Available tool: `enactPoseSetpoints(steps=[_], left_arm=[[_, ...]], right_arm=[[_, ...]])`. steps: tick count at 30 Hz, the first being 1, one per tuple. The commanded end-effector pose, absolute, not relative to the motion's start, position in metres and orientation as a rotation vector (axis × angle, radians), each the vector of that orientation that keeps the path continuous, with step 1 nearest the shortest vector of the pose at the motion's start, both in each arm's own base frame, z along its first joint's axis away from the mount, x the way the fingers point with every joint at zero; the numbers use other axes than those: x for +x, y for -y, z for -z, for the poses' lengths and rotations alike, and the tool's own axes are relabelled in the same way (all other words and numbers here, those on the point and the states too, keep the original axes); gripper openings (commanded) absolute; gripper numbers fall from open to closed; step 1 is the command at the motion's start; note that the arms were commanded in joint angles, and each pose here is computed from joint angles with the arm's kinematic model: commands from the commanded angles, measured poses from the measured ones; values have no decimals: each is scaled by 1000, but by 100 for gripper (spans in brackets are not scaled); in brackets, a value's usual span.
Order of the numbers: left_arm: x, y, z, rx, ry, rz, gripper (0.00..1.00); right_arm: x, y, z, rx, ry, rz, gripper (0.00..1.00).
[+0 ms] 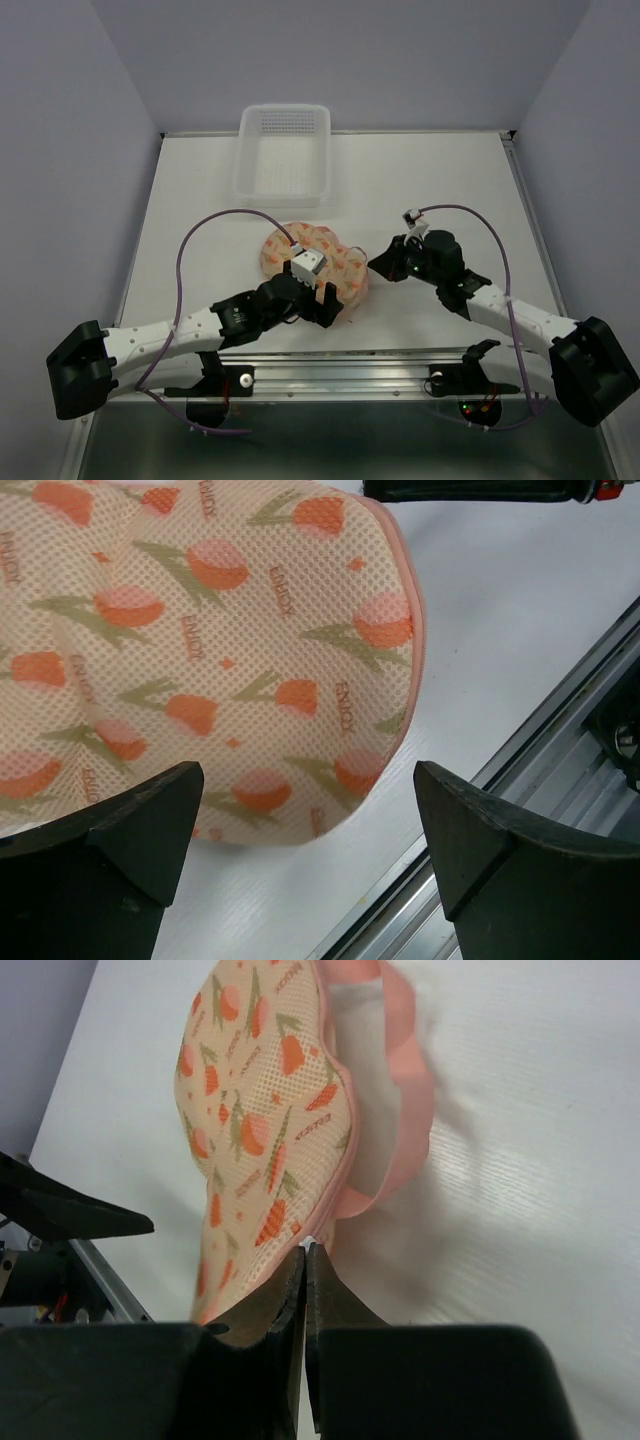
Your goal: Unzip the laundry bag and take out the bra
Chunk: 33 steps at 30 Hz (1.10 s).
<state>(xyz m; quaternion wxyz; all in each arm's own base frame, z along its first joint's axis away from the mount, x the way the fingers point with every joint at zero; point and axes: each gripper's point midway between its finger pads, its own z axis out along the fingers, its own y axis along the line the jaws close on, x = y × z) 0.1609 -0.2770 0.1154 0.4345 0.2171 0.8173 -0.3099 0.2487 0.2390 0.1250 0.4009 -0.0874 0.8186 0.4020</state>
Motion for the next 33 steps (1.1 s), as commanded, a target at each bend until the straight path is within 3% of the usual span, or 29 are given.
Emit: enactPoseSetpoints(steps=[1,14,21,26,27,29,30,31,33], left_arm=[[168,279,-134,529,-2012,739,99],[179,300,-147,557,-2010,713,98],[185,313,-135,595,-2042,652,87],[190,322,-129,609,-2056,635,57],[190,323,-127,616,-2060,627,44],[190,323,-125,619,-2063,624,26],[189,323,-124,619,-2064,622,11],[189,322,-124,616,-2066,624,4],[186,318,-121,618,-2069,630,0]], right_arm=[[246,-244,-142,-286,-2004,-955,1],[225,-278,-164,-315,-1977,-958,1],[223,-284,-160,-322,-1989,-966,1],[220,-289,-160,-337,-1990,-969,1],[220,-289,-159,-336,-1991,-966,1],[221,-288,-157,-338,-1994,-952,1],[223,-286,-156,-333,-1992,-936,1],[225,-283,-156,-327,-1990,-918,1],[232,-274,-153,-299,-1990,-841,1]])
